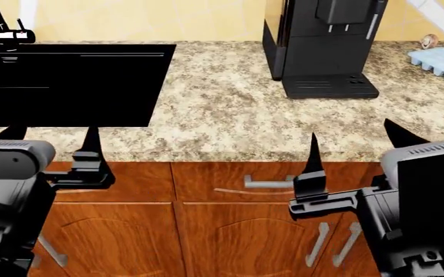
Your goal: Close the right drawer.
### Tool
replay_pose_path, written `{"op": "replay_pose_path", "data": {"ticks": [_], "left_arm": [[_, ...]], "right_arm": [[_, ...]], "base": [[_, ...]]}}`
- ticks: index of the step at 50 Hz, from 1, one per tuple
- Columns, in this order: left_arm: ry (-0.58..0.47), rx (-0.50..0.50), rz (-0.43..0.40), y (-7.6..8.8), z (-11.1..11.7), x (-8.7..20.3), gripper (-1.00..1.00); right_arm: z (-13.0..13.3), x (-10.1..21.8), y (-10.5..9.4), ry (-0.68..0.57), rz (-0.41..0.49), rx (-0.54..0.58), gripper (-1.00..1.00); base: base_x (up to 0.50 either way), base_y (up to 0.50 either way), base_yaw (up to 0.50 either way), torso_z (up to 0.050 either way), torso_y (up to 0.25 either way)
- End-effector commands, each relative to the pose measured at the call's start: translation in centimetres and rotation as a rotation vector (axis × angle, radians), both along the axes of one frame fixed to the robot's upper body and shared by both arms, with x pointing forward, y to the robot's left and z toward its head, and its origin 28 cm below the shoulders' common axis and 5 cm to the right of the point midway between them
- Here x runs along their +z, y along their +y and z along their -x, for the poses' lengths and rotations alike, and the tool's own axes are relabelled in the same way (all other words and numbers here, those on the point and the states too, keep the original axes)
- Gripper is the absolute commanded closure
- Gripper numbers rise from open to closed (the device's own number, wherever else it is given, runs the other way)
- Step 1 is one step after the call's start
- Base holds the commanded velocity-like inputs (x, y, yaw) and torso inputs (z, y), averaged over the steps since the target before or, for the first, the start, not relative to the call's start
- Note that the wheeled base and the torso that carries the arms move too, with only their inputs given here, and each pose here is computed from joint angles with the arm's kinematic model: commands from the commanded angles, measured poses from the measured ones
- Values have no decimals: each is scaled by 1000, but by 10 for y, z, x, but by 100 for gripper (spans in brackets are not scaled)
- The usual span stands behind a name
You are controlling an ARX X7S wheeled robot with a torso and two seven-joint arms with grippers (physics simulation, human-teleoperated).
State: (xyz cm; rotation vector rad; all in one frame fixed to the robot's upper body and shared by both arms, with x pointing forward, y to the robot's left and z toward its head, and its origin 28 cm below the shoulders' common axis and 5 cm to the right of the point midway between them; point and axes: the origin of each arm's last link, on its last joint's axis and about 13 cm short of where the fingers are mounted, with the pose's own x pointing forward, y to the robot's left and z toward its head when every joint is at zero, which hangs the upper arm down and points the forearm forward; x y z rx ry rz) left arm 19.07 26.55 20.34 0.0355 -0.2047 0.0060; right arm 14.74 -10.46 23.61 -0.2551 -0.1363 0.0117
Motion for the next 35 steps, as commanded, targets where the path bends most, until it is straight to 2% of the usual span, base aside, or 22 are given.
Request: {"op": "replay_pose_path", "data": {"ticks": [1,6,24,26,31,35], "left_arm": [[-17,9,-46,9,5,22,-100],[-29,17,-51,12,4,30,-100],[-28,12,-52,12,6,36,-100],[-29,12,-56,12,6,36,-100],[-27,8,-61,11,6,34,-100],[-28,8,-62,11,7,34,-100]], "right_arm": [[24,27,-13,16,72,-70,-100],[26,33,-17,-7,66,-105,-100],[28,42,-16,-27,33,-89,-100],[27,42,-18,-32,80,-112,-100],[26,45,-16,-42,71,-119,-100],[27,45,-16,-44,65,-117,-100]], "base": [[0,0,0,0,0],[0,0,0,0,0],[0,-35,0,0,0],[0,0,-254,0,0],[-9,0,-180,0,0],[-76,2,-500,0,0]]}}
